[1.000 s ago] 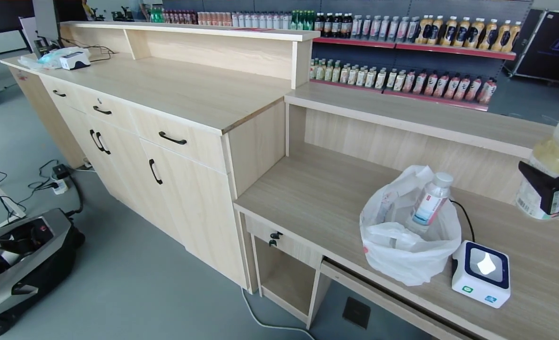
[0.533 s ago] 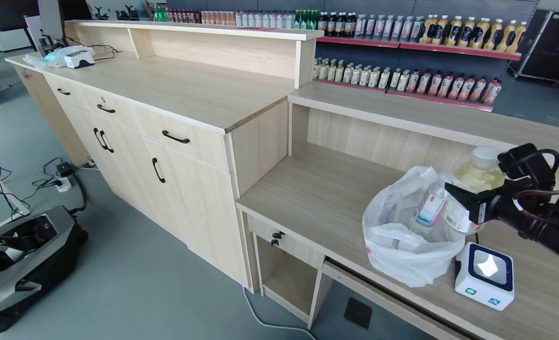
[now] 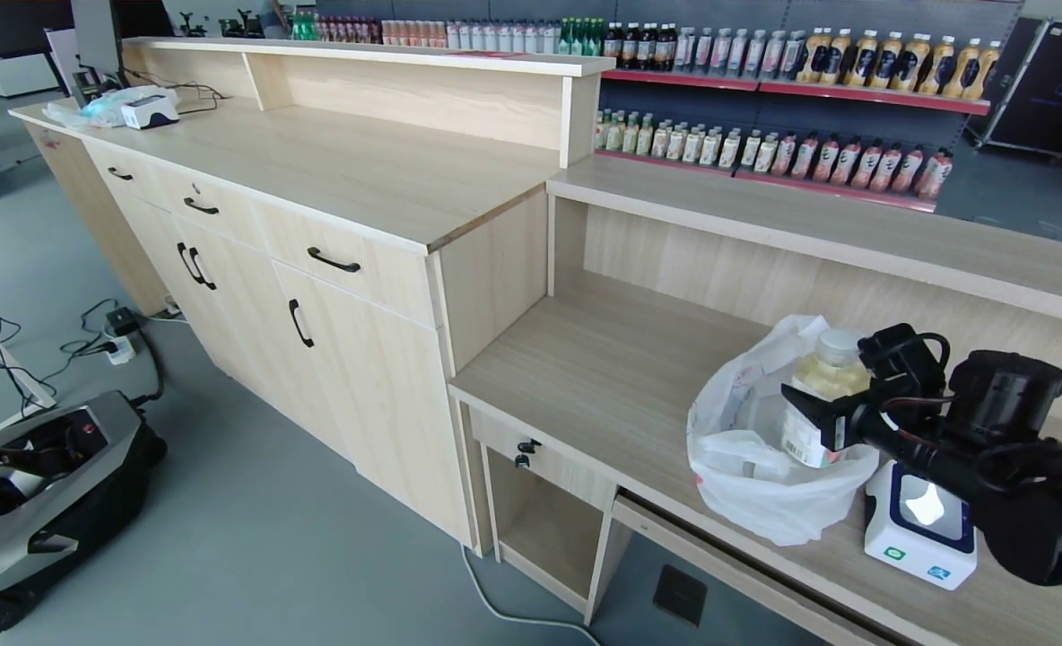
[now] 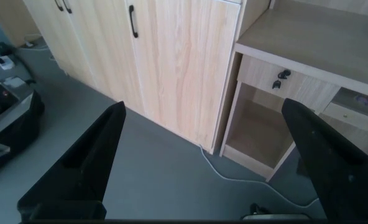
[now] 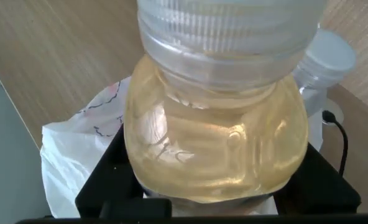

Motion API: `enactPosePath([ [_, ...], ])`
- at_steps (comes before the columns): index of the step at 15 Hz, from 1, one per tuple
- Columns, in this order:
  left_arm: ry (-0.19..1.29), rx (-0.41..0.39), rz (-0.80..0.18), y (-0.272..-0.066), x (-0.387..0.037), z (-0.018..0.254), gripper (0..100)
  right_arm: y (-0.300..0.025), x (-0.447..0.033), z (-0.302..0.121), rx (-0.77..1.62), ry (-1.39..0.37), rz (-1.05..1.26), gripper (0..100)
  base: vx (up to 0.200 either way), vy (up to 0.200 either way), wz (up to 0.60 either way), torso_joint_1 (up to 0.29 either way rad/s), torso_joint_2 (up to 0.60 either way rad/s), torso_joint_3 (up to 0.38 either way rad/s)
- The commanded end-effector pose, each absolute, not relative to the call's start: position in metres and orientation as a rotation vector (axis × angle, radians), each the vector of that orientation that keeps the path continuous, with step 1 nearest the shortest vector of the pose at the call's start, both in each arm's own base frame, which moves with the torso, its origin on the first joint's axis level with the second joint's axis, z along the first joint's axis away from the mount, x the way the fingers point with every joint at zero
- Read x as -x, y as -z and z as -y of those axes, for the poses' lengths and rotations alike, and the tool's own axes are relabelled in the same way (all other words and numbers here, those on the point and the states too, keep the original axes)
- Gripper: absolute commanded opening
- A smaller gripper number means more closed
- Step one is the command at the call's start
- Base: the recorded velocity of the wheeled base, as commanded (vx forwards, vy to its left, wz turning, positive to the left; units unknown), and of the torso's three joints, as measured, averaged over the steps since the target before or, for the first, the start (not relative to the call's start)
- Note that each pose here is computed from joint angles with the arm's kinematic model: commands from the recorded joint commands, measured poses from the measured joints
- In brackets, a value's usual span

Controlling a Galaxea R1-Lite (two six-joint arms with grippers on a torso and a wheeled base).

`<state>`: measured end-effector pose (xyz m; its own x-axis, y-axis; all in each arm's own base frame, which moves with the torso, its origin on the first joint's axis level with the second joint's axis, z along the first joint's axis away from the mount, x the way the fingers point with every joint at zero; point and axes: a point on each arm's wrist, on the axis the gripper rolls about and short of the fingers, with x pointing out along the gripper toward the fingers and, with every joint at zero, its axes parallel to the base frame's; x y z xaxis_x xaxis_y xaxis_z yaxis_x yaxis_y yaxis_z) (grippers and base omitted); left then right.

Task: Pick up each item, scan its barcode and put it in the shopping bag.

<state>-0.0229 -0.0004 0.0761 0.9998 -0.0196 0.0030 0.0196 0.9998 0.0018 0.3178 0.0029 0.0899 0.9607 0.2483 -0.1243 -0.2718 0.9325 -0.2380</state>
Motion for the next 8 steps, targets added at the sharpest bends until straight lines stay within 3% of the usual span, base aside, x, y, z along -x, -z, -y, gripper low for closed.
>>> enactPosePath([
  [1, 0.02, -0.002, 0.002, -0.076, 0.023, 0.0, 100, -0.068, -0.335, -0.011, 0.252, -0.296, -0.111, 0, 0.0, 0.0, 0.0, 0.0, 0.0, 0.0],
  [8, 0.02, -0.002, 0.003, -0.076, 0.023, 0.0, 100, -0.044, -0.356, -0.017, 0.248, -0.308, -0.104, 0, 0.0, 0.0, 0.0, 0.0, 0.0, 0.0],
])
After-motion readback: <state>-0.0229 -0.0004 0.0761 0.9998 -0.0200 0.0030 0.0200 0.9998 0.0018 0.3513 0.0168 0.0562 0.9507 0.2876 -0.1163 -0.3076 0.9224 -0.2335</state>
